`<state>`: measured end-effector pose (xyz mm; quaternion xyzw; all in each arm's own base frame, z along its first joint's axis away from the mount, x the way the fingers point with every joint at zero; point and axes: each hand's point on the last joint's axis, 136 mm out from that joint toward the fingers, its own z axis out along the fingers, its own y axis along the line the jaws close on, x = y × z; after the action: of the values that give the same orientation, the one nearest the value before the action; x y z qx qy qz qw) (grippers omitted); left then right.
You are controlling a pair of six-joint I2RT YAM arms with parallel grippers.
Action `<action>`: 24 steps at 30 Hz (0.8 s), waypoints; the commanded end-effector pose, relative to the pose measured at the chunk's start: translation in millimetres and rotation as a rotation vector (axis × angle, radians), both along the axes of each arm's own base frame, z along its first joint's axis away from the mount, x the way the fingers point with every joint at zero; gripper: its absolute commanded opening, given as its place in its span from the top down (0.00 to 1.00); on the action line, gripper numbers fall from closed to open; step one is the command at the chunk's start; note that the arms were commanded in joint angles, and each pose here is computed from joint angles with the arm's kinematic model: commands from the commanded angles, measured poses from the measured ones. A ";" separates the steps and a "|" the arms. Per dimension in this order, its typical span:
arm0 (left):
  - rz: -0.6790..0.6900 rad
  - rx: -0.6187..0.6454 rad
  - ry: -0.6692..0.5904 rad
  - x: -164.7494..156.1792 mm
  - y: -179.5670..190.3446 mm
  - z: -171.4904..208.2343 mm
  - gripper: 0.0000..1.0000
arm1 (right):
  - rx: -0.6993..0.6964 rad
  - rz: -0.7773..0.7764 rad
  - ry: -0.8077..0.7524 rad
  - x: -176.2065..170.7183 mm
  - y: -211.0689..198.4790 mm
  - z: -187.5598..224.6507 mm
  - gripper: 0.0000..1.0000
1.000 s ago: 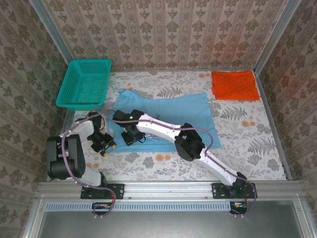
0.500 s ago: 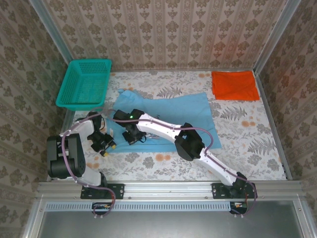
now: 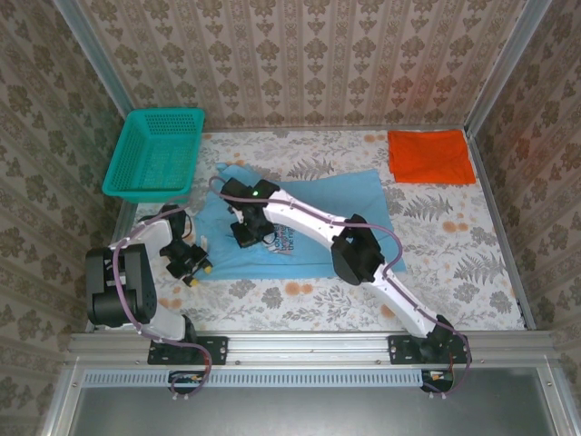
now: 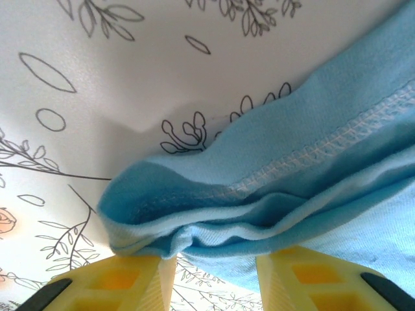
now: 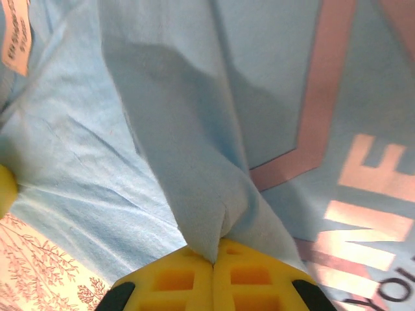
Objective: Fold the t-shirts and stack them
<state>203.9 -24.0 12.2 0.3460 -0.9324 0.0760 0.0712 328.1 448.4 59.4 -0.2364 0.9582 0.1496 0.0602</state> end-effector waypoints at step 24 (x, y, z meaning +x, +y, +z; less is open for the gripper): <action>-0.019 0.147 0.057 -18.5 26.4 -7.0 0.63 | -0.100 -0.297 -0.009 76.6 -102.2 5.8 0.69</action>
<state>202.3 -18.7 12.9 0.3432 -0.9349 0.0611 0.0664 387.4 386.2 45.2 -0.1515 0.9780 0.1311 0.0587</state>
